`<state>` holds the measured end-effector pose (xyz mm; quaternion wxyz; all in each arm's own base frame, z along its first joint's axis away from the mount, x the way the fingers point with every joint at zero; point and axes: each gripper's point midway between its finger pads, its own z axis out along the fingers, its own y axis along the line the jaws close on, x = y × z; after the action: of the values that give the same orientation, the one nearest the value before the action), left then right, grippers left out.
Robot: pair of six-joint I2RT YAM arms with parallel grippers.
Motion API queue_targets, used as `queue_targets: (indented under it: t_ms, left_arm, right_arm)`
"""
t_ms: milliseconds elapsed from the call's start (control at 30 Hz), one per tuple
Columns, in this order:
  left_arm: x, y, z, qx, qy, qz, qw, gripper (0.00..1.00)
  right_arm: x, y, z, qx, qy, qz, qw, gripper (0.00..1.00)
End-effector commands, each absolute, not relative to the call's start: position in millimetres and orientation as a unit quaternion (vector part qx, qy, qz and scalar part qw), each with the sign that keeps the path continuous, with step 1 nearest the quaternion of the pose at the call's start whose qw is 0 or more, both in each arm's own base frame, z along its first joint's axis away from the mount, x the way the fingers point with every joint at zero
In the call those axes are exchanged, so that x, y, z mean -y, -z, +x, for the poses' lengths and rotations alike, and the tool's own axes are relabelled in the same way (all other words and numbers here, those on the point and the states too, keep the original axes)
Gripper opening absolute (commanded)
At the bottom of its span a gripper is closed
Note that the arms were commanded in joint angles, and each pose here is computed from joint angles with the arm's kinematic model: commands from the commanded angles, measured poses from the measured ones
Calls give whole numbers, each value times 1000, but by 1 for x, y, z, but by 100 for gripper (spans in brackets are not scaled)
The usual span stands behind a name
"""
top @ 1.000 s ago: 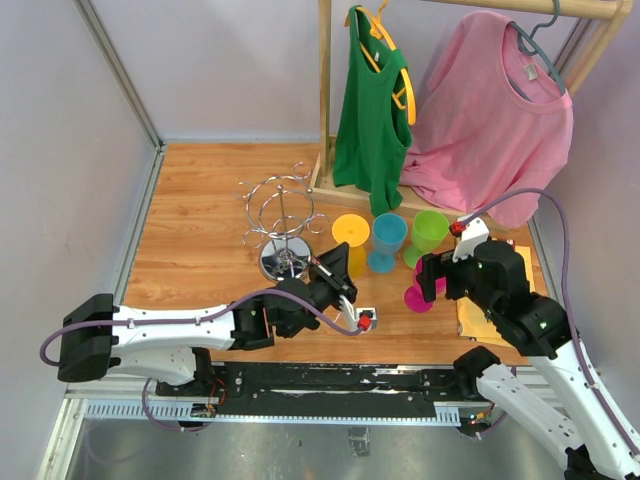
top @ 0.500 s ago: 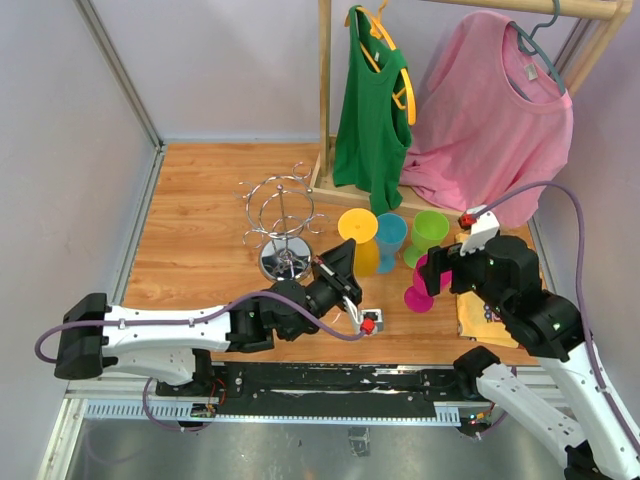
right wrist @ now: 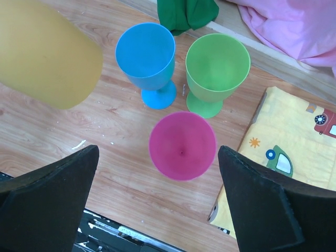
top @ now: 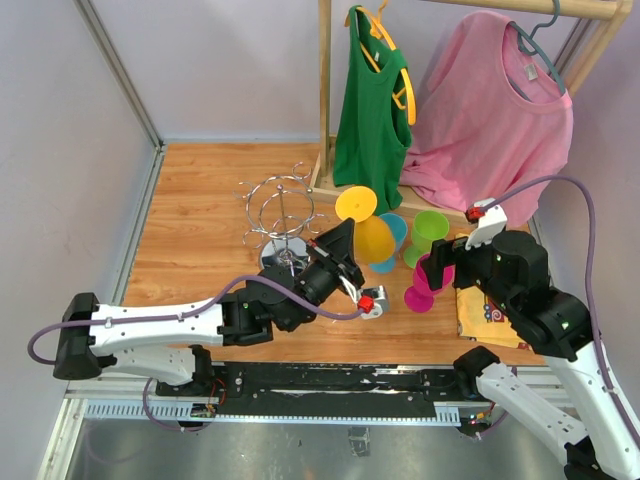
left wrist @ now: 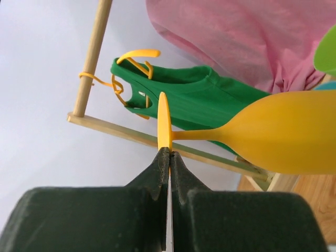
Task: Take the wine glass off the wine glass rack
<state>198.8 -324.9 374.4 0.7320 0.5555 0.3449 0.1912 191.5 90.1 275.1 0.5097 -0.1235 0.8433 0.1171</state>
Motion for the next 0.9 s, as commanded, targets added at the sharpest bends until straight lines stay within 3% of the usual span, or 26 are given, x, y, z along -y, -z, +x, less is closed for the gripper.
queue_targets:
  t_ms: [0, 300, 867]
  left_arm:
    - [331, -412, 198, -367, -139, 520, 759, 0]
    - [335, -458, 223, -463, -48, 451, 762, 0]
    - [349, -452, 242, -585, 127, 368, 711, 0]
  right_arm:
    - [-85, -282, 191, -846, -116, -99, 512, 98]
    - [-79, -283, 192, -849, -104, -85, 510, 98]
    - [-52, -298, 185, -849, -56, -46, 523, 98]
